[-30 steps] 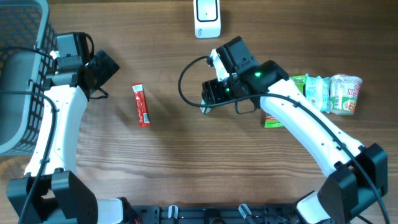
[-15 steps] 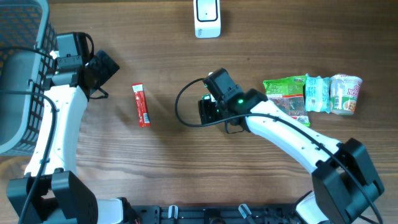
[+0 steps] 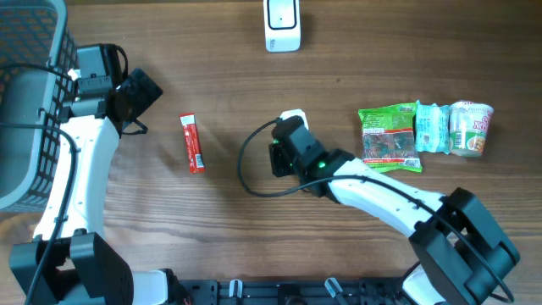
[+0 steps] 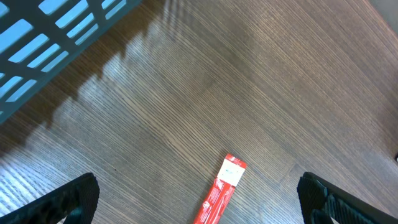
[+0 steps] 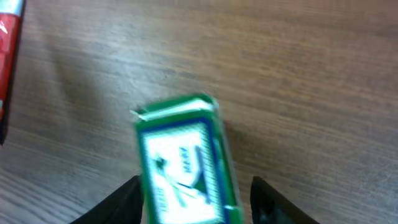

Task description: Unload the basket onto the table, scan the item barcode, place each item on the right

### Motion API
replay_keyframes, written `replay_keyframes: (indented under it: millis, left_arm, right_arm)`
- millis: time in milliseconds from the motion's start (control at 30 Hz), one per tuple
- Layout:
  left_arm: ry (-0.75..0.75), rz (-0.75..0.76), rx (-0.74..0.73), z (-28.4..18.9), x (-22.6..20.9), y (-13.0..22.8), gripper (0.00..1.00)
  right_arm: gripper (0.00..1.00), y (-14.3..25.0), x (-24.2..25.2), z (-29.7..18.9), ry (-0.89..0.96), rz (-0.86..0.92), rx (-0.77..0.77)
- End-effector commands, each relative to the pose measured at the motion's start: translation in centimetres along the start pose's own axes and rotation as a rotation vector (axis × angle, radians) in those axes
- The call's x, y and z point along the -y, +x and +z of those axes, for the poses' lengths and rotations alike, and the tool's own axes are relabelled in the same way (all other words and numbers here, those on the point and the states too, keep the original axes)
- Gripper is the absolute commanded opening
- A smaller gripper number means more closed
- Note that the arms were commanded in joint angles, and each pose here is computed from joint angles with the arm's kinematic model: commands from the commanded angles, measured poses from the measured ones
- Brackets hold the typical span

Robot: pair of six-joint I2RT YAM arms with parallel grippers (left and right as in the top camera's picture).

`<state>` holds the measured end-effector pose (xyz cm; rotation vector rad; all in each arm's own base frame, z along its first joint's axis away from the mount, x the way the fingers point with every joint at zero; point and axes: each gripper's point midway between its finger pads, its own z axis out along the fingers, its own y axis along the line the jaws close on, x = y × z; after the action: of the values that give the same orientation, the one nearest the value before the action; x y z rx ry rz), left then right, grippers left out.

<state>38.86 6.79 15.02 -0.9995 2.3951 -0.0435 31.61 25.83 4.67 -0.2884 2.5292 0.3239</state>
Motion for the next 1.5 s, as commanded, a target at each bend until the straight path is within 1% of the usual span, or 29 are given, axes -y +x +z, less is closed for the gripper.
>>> replay_keyframes:
  millis: [0, 67, 200, 333, 533, 600, 633, 700, 833, 967, 1100, 1200, 1333, 1467]
  left_arm:
    - [-0.007, -0.016, 0.019, -0.2, 0.0, -0.6, 1.0]
    - [-0.007, -0.016, 0.019, -0.2, 0.0, -0.6, 1.0]
    - [-0.007, -0.016, 0.019, -0.2, 0.0, -0.6, 1.0]
    - [-0.007, -0.016, 0.019, -0.2, 0.0, -0.6, 1.0]
    - [-0.007, -0.016, 0.019, -0.2, 0.0, -0.6, 1.0]
    - [-0.007, -0.016, 0.019, -0.2, 0.0, -0.6, 1.0]
    - [-0.007, -0.016, 0.019, -0.2, 0.0, -0.6, 1.0]
    - [-0.007, -0.016, 0.019, -0.2, 0.0, -0.6, 1.0]
    - [-0.007, -0.016, 0.019, -0.2, 0.0, -0.6, 1.0]
    - [-0.007, -0.016, 0.019, -0.2, 0.0, -0.6, 1.0]
    - [-0.007, -0.016, 0.019, -0.2, 0.0, -0.6, 1.0]
    - [-0.007, -0.016, 0.019, -0.2, 0.0, -0.6, 1.0]
    - [-0.007, -0.016, 0.019, -0.2, 0.0, -0.6, 1.0]
    - [-0.007, -0.016, 0.019, -0.2, 0.0, -0.6, 1.0]
  right_arm:
    - [0.5, -0.8, 0.8, 0.0, 0.058, -0.025, 0.058]
    - [0.46, -0.6, 0.9, 0.1, 0.06, -0.025, 0.055]
    - [0.45, -0.4, 0.9, 0.3, 0.061, -0.019, 0.046]
    - [0.47, 0.0, 1.0, 0.3, 0.059, -0.022, 0.027]
    - [0.48, 0.4, 0.7, 0.5, 0.041, -0.022, 0.009]
    - [0.45, 0.5, 0.7, 0.6, 0.042, -0.023, 0.007]
    - [0.4, 0.5, 0.7, 0.6, 0.043, -0.023, 0.006]
    - [0.34, 0.5, 0.7, 0.6, 0.043, -0.023, 0.006]
    - [0.34, 0.6, 0.7, 0.6, 0.042, -0.005, 0.005]
    - [0.3, 0.5, 0.7, 0.6, 0.041, -0.007, 0.009]
    - [0.29, -1.1, 0.2, 0.1, 0.025, -0.027, 0.049]
    - [0.29, -2.7, 0.3, -1.2, 0.026, -0.03, 0.047]
    - [0.28, -4.8, -0.4, -3.0, -0.035, -0.082, -0.004]
    - [0.28, -5.9, -0.5, -5.1, -0.062, -0.081, -0.081]
